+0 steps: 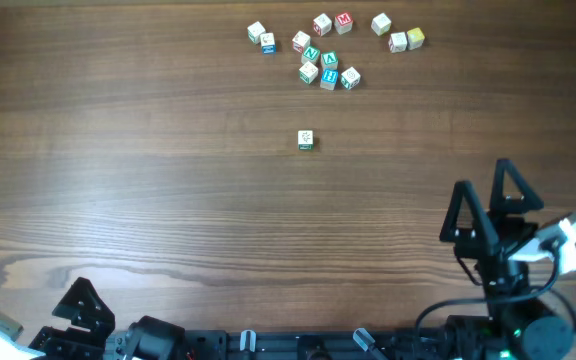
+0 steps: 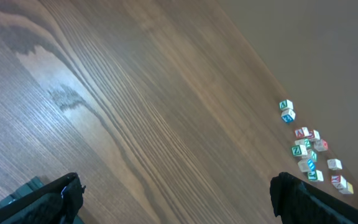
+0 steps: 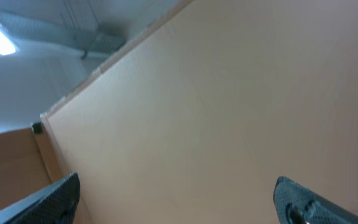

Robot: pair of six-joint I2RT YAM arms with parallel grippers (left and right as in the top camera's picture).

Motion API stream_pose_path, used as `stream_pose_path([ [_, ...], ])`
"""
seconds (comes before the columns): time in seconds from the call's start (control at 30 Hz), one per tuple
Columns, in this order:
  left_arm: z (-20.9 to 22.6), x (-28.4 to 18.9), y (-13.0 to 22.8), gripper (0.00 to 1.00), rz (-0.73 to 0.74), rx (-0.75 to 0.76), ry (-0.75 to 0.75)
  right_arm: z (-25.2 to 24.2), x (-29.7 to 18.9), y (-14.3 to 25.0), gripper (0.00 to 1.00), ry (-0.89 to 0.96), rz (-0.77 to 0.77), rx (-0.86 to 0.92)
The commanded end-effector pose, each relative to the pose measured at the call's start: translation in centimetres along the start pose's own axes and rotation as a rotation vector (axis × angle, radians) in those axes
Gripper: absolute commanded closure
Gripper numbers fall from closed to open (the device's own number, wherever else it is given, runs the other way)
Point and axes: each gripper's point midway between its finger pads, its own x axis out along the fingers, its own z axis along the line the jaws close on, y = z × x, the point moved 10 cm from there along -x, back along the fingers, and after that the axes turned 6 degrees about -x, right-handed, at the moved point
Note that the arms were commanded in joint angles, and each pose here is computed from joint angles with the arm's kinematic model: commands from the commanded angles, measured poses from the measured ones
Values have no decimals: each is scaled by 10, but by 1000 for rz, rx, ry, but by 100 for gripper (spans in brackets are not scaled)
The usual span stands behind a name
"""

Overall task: Form a tower
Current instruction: 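Raise the right arm and reach toward the right side of the blocks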

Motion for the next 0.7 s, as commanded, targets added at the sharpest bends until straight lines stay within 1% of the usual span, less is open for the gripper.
stream_pose_path([
  [0.0,1,0,-1,0,-18,-22,-5,14,29,-25,0,-62,86,-64],
  [0.13,1,0,-1,0,-18,-22,-5,16,71,-30,0,-156,278,-23],
  [0.2,1,0,-1,0,-18,-22,-5,17,84,-24,0,-252,387,18],
  [0.27,1,0,-1,0,-18,-22,-5,13,92,-2,0,-367,542,120],
  [0.37,1,0,-1,0,-18,-22,-5,-7,94,36,0,-361,755,297],
  [0.43,1,0,-1,0,-18,-22,-5,-18,99,54,0,-369,820,362],
  [0.47,1,0,-1,0,-18,-22,-5,-20,102,60,0,-412,839,387],
  [0.57,1,0,-1,0,-18,-22,-5,-25,115,66,0,-506,855,475],
  [0.67,1,0,-1,0,-18,-22,-5,-25,128,61,0,-568,825,512],
])
